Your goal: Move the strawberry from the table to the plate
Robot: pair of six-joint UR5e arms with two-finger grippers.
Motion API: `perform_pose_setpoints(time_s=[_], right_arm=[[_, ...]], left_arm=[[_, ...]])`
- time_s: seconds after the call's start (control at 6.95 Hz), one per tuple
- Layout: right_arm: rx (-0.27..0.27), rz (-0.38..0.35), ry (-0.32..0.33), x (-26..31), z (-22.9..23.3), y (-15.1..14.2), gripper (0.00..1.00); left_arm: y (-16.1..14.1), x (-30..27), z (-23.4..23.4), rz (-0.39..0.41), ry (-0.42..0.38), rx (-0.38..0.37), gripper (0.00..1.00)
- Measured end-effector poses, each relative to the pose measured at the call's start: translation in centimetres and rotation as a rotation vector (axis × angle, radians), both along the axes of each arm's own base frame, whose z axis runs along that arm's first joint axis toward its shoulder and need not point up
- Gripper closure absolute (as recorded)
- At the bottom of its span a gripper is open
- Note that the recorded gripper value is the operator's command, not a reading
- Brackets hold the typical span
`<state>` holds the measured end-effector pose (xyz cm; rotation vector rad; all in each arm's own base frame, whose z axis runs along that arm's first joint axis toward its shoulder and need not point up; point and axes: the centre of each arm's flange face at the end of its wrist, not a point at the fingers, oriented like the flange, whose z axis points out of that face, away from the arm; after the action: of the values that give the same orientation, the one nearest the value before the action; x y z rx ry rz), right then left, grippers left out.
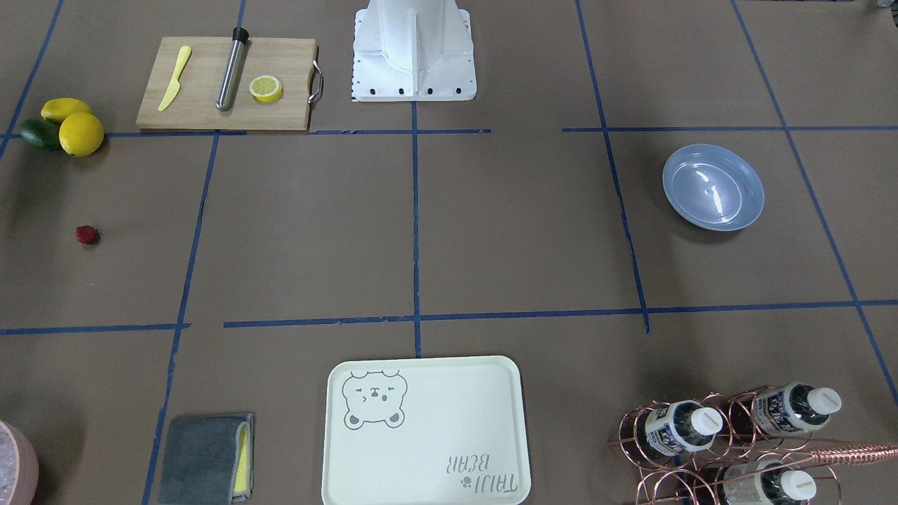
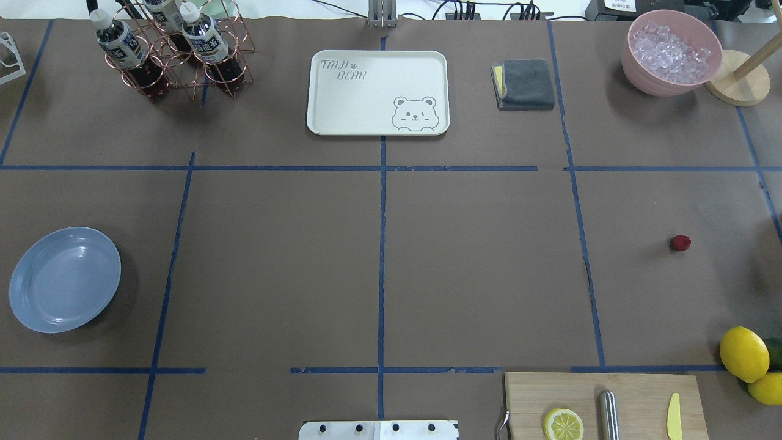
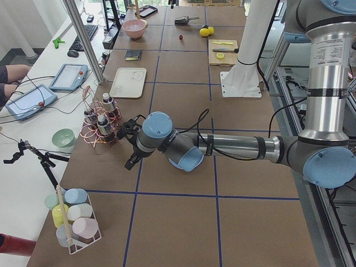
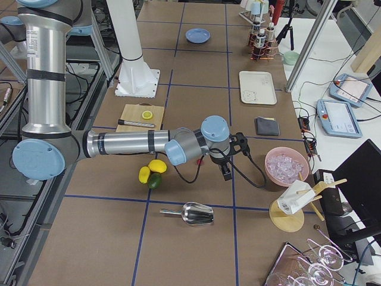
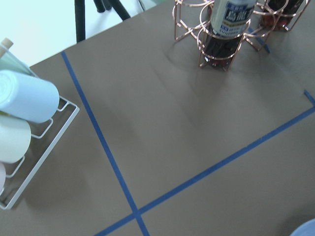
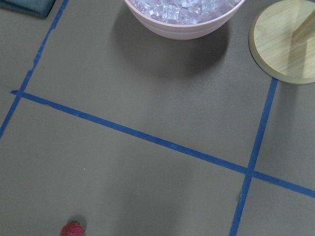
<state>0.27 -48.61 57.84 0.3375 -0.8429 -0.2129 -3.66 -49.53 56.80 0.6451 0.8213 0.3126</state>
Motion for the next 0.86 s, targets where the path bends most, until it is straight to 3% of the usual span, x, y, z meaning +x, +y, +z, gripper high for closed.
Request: perform_pose_setpoints(time_s=[0.14,0.29,0.43,0.58,0.72,0.86], right_arm=[[-0.005,0.001,0.003,0.0,0.3,0.2,0.0],[-0.011,0.001,0.007,0.0,0.7,0.4,0.0],[-0.014,0.001,0.009,0.0,0.9,0.5,0.0],[-0.016,0.0,0.009,0.0,1.1,0.6,0.0],[-0.018,0.0,0.009,0.1,1.2,0.7,0.0],[-0.021,0.0,0.009,0.1,1.3,0.9,0.0]], left_arm=[[1.1,2.6,0.9,0.035,0.023,0.02,0.0],[2.6,5.9,2.7,0.073,0.044,-0.008,0.0],[3.9,8.9,4.6,0.075,0.049,-0.072,0.08],[5.2,11.2,7.0,0.05,0.055,-0.129,0.35],[6.5,12.9,9.5,0.009,0.095,-0.203,0.42],[7.6,14.6,11.0,-0.035,0.145,-0.291,0.42]])
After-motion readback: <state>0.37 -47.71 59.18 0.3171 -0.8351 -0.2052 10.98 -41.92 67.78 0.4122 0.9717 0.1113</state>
